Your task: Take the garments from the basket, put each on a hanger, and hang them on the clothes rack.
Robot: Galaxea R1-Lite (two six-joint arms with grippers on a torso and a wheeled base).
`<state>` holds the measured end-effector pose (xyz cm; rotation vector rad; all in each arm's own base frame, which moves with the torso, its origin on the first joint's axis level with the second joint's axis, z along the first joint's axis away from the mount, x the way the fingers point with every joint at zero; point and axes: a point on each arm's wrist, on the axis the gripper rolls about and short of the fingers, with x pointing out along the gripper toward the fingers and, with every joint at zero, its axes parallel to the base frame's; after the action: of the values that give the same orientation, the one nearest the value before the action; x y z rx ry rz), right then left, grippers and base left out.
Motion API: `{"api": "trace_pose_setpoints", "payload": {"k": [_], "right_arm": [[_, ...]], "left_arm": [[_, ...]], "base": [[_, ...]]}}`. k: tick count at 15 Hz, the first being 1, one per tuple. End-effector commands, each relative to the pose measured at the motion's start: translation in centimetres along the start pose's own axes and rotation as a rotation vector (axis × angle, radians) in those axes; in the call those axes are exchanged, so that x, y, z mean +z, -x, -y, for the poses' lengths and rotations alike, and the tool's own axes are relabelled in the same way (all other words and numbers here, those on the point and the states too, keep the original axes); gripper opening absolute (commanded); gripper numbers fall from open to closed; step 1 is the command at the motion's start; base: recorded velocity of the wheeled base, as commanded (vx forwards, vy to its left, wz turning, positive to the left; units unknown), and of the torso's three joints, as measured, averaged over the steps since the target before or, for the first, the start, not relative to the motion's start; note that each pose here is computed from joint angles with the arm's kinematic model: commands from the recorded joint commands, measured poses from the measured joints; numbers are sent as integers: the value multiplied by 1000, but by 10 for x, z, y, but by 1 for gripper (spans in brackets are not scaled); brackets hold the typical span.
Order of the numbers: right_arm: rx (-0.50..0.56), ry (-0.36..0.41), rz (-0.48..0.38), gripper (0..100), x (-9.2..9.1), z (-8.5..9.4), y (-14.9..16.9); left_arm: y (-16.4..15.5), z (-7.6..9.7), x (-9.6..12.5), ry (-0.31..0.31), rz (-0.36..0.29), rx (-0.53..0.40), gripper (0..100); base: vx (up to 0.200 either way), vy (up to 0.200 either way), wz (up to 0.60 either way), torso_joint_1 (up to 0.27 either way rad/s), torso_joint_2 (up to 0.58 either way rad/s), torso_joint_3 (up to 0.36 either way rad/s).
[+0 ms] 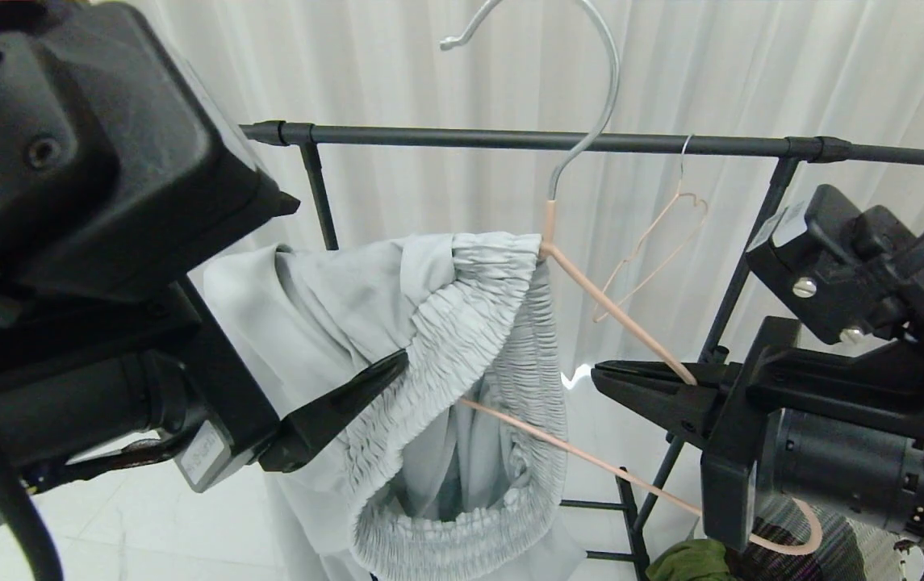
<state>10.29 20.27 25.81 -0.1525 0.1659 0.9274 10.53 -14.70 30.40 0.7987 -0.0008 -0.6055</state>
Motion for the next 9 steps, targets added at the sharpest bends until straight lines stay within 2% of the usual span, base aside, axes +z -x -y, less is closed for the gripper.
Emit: {"api": "trace_pose_setpoints", "payload": {"k": [1,8,9], "right_arm": [[8,2,9,0,2,-1,2],[47,60,10,0,3,-6,3],[48,60,12,0,3,-7,3]], "left_arm": [[-1,0,-3,-2,-15,4,100],[-8,-3,0,17,3,38,100],[-11,0,0,14,-3,30,0]], "base": [[0,0,0,0,0,0],[0,0,0,0,0,0],[0,0,0,0,0,0]]}}
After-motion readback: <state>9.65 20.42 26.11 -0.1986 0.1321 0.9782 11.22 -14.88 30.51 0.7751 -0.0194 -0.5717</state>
